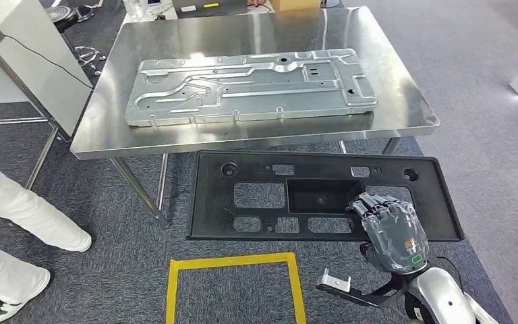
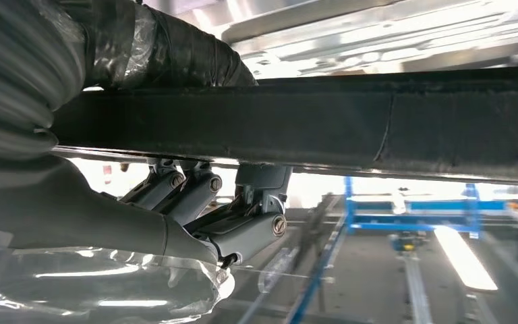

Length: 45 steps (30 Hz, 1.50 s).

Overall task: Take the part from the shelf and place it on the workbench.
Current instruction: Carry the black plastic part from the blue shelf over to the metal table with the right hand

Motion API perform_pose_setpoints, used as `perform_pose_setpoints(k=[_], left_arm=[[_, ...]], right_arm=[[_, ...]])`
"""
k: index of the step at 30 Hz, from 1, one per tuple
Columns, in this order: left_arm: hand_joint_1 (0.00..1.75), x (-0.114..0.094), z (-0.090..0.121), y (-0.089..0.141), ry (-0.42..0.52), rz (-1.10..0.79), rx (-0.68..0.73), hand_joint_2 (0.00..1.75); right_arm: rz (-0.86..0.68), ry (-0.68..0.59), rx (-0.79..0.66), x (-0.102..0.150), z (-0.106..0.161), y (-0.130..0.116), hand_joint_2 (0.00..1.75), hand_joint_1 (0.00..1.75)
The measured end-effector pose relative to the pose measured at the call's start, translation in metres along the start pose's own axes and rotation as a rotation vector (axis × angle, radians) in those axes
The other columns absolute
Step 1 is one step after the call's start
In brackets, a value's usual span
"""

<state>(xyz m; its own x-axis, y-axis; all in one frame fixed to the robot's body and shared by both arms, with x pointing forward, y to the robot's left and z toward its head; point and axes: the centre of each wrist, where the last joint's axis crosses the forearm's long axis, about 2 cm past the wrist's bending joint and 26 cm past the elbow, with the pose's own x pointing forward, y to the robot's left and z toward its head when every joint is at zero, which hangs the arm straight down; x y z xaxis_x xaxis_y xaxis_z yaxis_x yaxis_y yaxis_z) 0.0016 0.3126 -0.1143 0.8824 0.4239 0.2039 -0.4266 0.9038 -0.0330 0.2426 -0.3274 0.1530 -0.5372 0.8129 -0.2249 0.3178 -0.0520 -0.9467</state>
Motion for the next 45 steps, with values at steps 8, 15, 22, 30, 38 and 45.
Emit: perform_pose_setpoints(k=[8, 15, 22, 30, 38, 45], left_arm=[[0.0, -0.002, 0.0, 0.003, 0.013, -0.003, 0.006, 1.75], [0.0, 0.002, 0.0, 0.001, 0.018, -0.002, 0.012, 1.75], [0.0, 0.0, 0.0, 0.002, 0.028, 0.006, 0.013, 1.75], [0.0, -0.001, 0.0, 0.002, 0.03, 0.009, 0.012, 1.75], [0.0, -0.001, 0.0, 0.002, 0.03, 0.009, 0.012, 1.75], [0.0, -0.001, 0.0, 0.002, 0.032, 0.018, 0.008, 1.75]], right_arm=[[0.002, -0.008, -0.012, -0.006, -0.009, -0.005, 1.75, 1.75], [-0.01, -0.005, 0.0, -0.009, -0.01, -0.003, 1.75, 1.75], [0.003, 0.028, 0.004, -0.019, -0.013, -0.006, 1.75, 1.75], [0.011, 0.043, -0.004, -0.023, -0.014, -0.008, 1.75, 1.75], [0.012, 0.045, -0.006, -0.024, -0.014, -0.009, 1.75, 1.75], [0.02, 0.047, -0.006, -0.026, -0.016, -0.01, 1.75, 1.75]])
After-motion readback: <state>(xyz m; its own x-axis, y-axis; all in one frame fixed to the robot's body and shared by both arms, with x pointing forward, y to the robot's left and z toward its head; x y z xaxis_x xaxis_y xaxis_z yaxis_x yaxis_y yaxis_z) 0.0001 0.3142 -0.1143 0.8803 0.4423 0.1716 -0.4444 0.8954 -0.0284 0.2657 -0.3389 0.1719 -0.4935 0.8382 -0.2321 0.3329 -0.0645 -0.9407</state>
